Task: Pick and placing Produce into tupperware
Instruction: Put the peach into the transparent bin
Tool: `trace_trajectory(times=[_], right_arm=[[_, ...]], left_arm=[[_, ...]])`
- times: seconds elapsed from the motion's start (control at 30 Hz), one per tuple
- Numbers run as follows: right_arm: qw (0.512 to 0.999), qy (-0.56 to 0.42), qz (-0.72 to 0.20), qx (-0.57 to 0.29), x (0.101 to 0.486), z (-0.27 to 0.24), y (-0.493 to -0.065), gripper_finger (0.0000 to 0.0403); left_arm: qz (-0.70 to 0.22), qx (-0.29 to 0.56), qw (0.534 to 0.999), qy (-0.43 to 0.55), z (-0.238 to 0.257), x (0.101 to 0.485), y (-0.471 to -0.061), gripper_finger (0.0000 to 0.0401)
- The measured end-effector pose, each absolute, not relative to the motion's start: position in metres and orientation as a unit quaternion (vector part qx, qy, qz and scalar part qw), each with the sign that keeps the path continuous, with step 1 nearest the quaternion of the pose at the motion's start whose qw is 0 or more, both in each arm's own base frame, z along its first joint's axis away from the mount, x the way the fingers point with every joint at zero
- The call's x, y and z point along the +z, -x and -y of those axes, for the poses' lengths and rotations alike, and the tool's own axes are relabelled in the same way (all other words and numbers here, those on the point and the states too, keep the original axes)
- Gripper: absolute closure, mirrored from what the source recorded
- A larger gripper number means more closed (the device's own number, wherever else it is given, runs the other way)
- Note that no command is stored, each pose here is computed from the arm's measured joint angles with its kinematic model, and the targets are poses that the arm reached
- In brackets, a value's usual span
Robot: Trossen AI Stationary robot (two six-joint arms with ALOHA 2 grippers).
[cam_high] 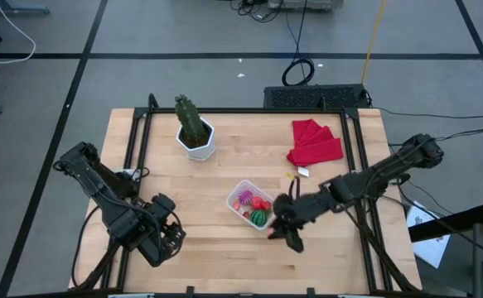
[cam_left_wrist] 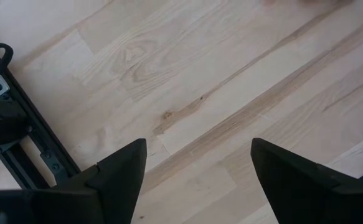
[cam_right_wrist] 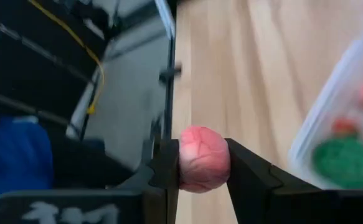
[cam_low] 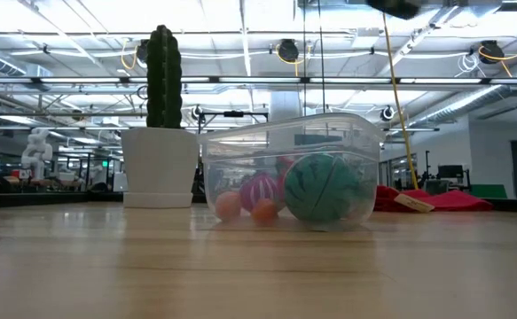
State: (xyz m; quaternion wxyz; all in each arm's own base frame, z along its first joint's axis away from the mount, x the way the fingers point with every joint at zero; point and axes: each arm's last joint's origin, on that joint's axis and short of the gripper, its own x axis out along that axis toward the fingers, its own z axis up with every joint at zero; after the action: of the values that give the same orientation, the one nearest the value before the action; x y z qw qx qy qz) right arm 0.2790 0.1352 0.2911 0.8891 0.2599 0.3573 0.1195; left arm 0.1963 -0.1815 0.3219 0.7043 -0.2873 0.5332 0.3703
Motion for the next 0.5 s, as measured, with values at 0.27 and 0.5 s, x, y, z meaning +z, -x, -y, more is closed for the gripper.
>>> trace_trajectory(times=[0.27,0.5], right_arm=[[0.900,-0.206,-0.367,0.116,0.309,-0.099,-0.306,0.0307],[0.892,-0.140,-0.418,0.098,0.343,-0.074,-0.337,0.0307]], left_arm=[[-0.533,0.372,0.703,0.290,0.182,0.322,-0.196,0.0109],[-0.533,0.372,0.702,0.291,0.182,0.322,-0.196,0.0109]])
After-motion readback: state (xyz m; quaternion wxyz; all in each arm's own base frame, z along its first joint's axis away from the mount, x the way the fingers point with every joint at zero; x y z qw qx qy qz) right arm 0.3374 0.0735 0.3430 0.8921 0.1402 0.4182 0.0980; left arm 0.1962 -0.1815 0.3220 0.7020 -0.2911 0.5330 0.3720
